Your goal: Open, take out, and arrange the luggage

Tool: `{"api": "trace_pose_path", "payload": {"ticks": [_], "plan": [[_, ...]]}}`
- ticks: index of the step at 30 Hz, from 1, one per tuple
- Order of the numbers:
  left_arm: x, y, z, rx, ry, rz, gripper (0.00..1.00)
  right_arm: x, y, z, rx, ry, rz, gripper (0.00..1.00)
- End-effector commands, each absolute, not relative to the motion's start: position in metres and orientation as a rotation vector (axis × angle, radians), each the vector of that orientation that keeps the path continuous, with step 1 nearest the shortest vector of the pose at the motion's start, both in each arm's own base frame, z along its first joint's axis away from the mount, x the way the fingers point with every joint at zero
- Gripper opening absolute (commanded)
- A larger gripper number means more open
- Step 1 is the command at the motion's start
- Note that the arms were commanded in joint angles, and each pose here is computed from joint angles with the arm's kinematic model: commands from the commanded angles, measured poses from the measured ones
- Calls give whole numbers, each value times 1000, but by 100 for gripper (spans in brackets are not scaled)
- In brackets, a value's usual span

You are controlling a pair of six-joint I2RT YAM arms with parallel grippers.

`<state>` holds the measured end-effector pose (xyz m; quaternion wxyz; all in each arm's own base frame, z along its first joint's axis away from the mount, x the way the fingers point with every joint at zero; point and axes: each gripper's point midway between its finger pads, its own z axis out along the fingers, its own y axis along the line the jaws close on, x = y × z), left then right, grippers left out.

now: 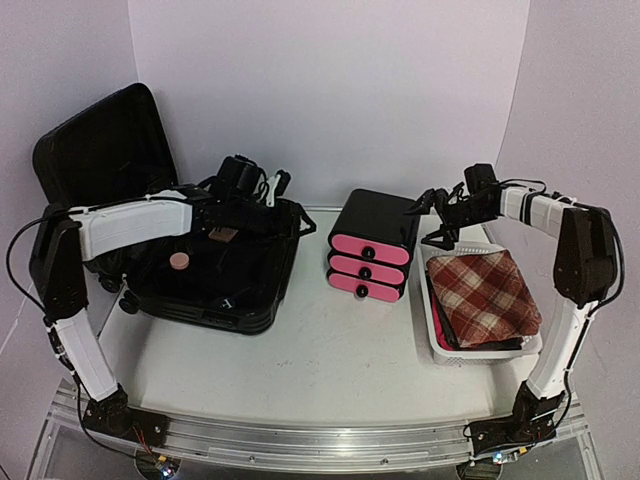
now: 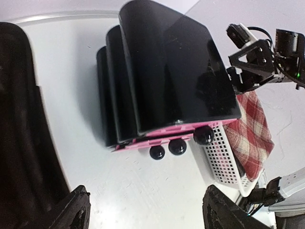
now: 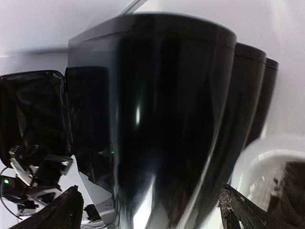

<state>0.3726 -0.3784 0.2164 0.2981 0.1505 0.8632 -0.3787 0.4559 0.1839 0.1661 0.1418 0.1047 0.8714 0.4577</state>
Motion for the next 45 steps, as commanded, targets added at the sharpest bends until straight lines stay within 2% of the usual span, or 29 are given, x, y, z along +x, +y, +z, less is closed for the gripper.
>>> {"api": "trace_pose_path", "payload": {"ticks": [1, 4, 10, 23, 31, 45], "plan": [[347, -362, 250, 426, 2201, -927, 75, 421, 165, 197, 133, 2535, 1096, 98], [319, -383, 253, 503, 2182, -976, 73, 394, 151, 193, 59, 2584, 964, 98], [294, -450, 242, 637, 2106, -948, 78, 339, 136, 186, -16, 2637, 862, 98], [341, -519, 204, 616, 2082, -810, 75, 284, 116, 220, -6, 2514, 757, 98], [362, -523, 196, 529, 2079, -741, 65, 273, 114, 222, 13, 2493, 761, 98], [367, -512, 199, 480, 2077, -697, 39, 267, 113, 215, 26, 2510, 759, 98]]}}
